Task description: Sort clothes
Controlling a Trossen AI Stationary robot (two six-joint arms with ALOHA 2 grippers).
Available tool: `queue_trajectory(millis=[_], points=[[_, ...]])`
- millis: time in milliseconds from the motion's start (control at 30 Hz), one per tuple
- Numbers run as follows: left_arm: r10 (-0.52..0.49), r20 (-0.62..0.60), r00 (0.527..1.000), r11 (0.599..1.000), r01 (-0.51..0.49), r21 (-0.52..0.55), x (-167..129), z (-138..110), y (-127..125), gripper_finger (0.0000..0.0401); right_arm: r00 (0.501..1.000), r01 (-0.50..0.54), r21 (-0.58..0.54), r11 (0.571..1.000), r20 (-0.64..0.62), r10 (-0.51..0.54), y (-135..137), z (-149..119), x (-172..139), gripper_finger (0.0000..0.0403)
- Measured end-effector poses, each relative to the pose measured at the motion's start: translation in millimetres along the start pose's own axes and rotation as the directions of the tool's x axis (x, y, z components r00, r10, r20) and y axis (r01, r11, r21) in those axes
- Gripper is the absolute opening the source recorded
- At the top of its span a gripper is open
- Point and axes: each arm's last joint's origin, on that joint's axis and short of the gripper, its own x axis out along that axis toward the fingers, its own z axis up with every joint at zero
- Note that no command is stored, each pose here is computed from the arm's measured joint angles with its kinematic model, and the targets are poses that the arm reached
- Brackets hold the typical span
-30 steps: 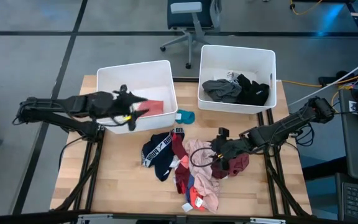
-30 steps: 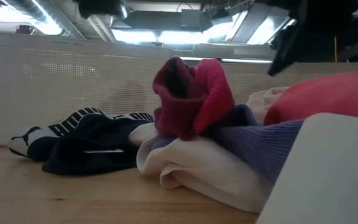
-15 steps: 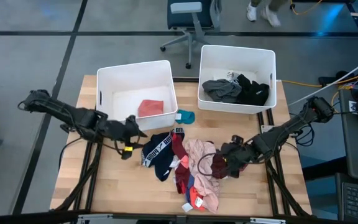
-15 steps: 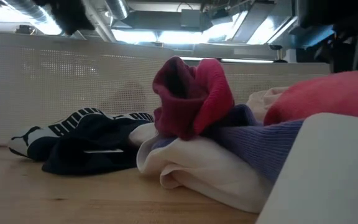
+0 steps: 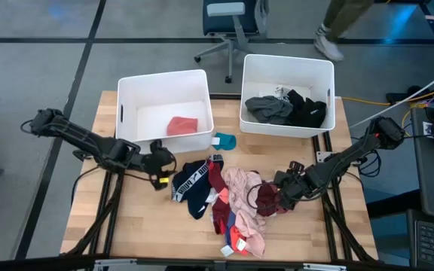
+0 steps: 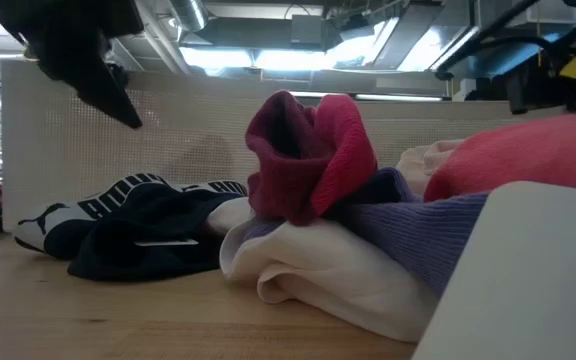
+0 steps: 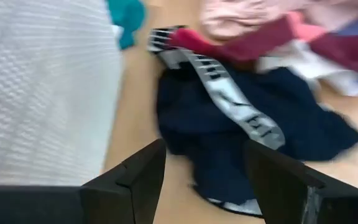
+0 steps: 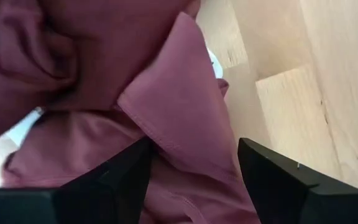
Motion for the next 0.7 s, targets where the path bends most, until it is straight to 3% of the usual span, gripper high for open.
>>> queue_trajectory(millis=[167, 333, 700], points=[[0.137, 0.012, 0.991, 0.991, -0.136, -0.008, 8.0, -4.1, 13.0, 0.0208, 1.000, 0.017, -0.028, 0.999, 0.020, -0.017, -1.7, -1.3, 3.6, 0.0219], [0.200, -0.014, 0.980, 0.980, -0.201, -0.010, 17.0, -11.4, 25.1, 0.0208, 0.998, 0.036, -0.061, 0.997, 0.061, -0.033, -1.4, 0.5, 3.6, 0.0162], [0.178, 0.014, 0.984, 0.984, -0.178, -0.019, 16.2, -11.7, 21.7, 0.0208, 0.998, 0.038, -0.083, 0.996, 0.052, -0.033, -1.7, 0.0, 3.7, 0.0025]])
